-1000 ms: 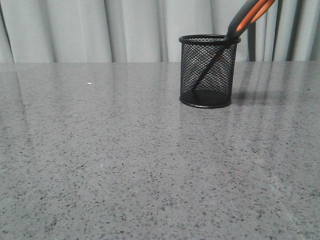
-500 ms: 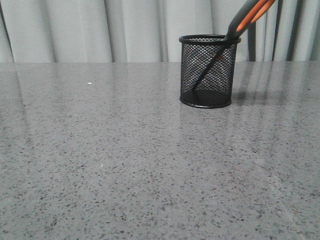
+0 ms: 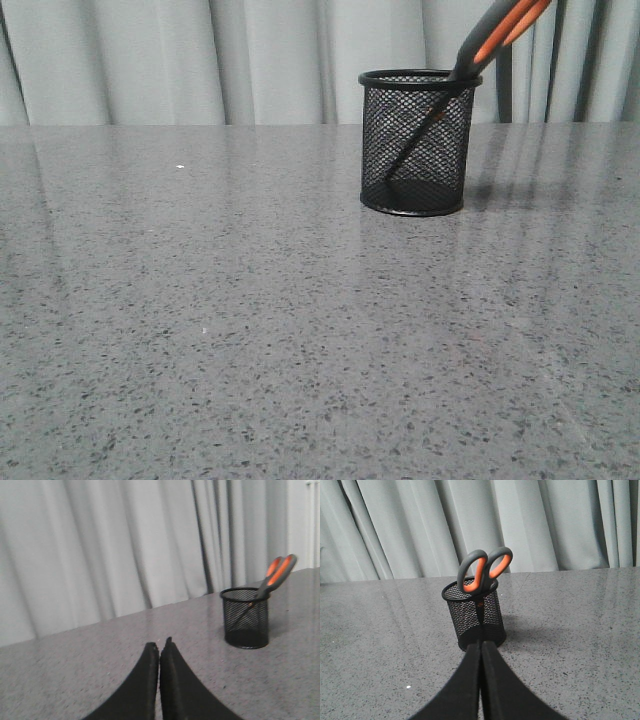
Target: Put scissors into bucket
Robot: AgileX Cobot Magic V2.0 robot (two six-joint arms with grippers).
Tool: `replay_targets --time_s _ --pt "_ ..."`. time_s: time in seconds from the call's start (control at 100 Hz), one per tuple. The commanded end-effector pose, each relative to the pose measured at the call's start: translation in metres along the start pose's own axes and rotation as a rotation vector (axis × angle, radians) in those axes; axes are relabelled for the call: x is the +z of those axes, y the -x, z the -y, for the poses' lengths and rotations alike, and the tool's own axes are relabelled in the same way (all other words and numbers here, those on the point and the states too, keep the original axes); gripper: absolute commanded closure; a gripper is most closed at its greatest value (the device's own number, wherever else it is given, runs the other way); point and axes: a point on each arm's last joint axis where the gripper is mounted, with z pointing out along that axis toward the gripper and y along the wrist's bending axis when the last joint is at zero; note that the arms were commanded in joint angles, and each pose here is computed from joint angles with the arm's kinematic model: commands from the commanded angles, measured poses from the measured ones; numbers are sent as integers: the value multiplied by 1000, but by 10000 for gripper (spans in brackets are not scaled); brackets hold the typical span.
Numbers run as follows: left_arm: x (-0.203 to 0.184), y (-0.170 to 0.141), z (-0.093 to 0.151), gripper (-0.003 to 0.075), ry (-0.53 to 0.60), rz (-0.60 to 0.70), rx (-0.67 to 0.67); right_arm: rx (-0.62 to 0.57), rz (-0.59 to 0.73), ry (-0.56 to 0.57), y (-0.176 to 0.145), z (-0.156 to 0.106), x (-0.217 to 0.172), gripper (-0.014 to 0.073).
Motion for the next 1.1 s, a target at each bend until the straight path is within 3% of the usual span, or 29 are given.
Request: replay_targets --time_s 0.0,0.16,0.25,0.41,1.09 --pt "-3 3 -2 741 85 84 -33 1 97 -3 14 -1 -1 649" --pt "3 -28 -11 741 317 56 -97 1 97 -3 14 -1 -1 649" --pt "4 -43 -15 741 387 55 -74 1 97 -3 14 -1 -1 649" --pt "5 -58 -15 741 396 18 -49 1 97 -3 14 -1 -1 649" --pt "5 -61 -15 741 393 -19 -56 1 97 -3 14 -1 -1 649"
